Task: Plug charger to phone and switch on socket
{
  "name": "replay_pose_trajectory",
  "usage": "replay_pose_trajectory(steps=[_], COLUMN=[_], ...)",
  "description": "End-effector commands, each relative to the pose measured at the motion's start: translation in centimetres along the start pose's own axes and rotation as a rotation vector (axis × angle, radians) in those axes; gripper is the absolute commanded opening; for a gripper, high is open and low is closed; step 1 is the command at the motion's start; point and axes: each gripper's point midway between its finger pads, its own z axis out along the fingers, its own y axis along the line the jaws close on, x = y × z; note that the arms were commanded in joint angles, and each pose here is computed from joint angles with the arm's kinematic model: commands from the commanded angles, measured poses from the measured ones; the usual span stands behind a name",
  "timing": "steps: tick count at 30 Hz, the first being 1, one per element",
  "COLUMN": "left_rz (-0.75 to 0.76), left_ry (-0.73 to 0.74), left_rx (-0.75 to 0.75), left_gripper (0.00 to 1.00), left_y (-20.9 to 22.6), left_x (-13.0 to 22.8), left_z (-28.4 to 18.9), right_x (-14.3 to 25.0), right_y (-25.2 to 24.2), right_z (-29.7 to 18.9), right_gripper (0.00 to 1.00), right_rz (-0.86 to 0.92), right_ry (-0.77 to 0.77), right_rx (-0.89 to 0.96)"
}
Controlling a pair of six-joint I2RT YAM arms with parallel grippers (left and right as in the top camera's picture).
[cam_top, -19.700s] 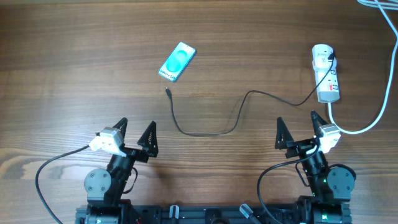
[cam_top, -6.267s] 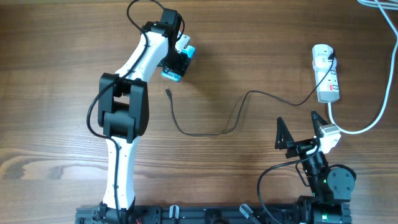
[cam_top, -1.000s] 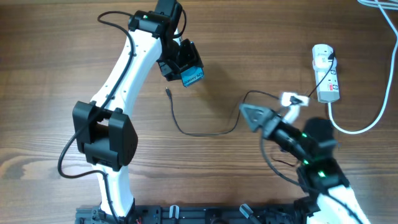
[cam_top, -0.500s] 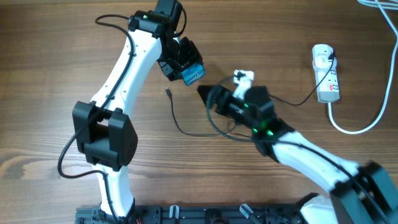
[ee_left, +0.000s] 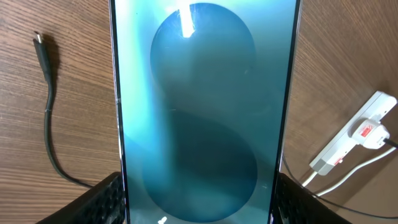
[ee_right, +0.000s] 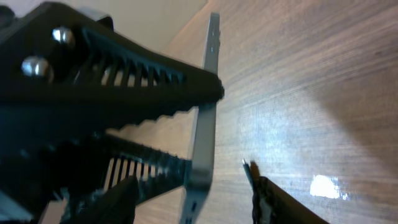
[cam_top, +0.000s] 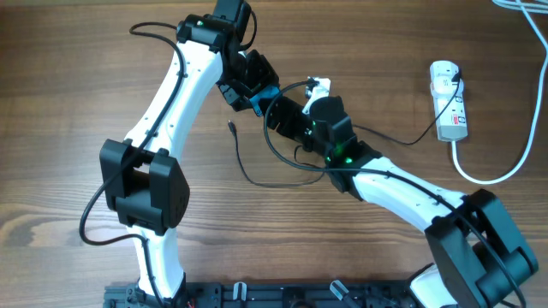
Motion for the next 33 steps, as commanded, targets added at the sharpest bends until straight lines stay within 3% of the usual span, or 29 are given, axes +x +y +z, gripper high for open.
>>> replay_pose_trajectory(steps=[1,21,33], left_rz=[-0.009,-0.079,-0.077], left_ry=[-0.013,-0.029,-0.031], left_rx=[0.040,0.046,0.048], left_gripper=[0.04,0.04,0.04], left_y=[-0.8,-1.0,-1.0], left_x=[0.2,-0.2,-0.3], left_z=[-1.3,-1.3,-1.3], right_x=[-0.7,-2.2,-2.3], right_y=[-0.3,0.2,0.1], right_z=[1.1,1.7,1.7], right_gripper=[0.56,0.35,0.05], right_rz=[0.029,0.170,0.186], right_ry=[-0.029,-0.089,-0.092], right_rx=[0.023,0.037,0.039])
